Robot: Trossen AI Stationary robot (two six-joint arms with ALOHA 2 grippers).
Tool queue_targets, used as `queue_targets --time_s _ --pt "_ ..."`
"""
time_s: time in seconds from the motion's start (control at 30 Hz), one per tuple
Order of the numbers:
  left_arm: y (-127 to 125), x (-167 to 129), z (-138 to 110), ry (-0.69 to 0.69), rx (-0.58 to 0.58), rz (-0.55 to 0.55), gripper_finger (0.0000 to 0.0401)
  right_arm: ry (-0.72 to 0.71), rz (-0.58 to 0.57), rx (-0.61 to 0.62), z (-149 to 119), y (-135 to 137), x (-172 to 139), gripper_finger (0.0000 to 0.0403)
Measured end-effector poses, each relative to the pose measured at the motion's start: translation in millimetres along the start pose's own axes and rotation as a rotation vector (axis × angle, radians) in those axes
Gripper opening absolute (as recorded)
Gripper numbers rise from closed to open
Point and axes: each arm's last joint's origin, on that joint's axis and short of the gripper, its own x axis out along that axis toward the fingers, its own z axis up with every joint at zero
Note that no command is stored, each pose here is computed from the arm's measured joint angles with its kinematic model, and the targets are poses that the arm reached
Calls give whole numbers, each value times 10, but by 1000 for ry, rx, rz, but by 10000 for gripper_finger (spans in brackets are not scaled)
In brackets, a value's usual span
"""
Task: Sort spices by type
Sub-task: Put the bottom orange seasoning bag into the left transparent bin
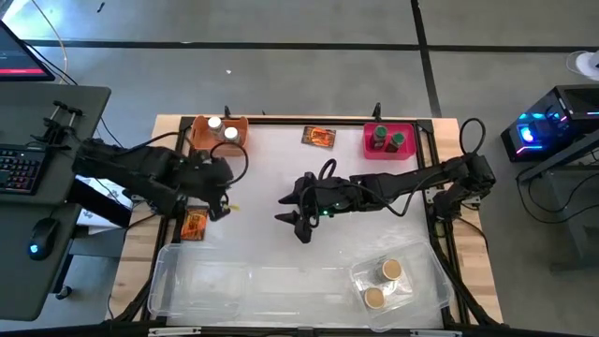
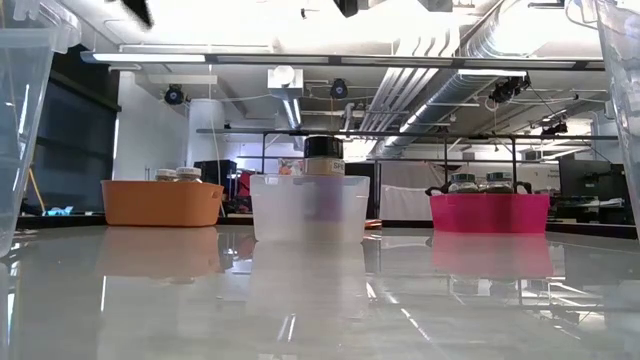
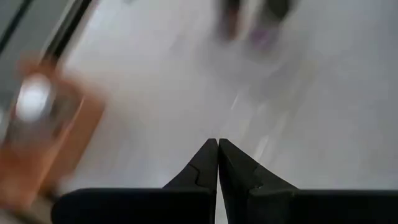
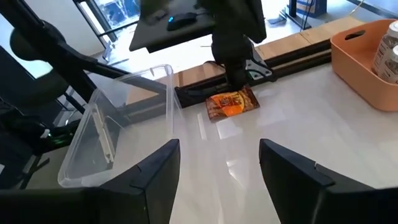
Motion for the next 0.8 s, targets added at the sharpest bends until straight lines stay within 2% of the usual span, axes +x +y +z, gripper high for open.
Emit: queue_targets --time_s 0.13,0.27,0.37,0.43,0.57,0.8 --pt "179 338 -193 258 -84 131 10 11 -7 -1 -6 -14 1 213" --pt "225 776 -451 499 -157 76 48 26 -17 -4 -22 -22 1 213" --pt "218 1084 -599 576 -184 36 85 31 -19 -5 -27 -24 1 213" --pt "249 1216 -675 619 -201 55 113 36 -21 -6 -32 -26 1 213" --pt "340 1402 -786 718 -191 101 169 39 -22 -6 -35 -27 2 213" --pt "419 1723 -857 895 -123 72 242 42 -23 -7 -40 -29 3 213"
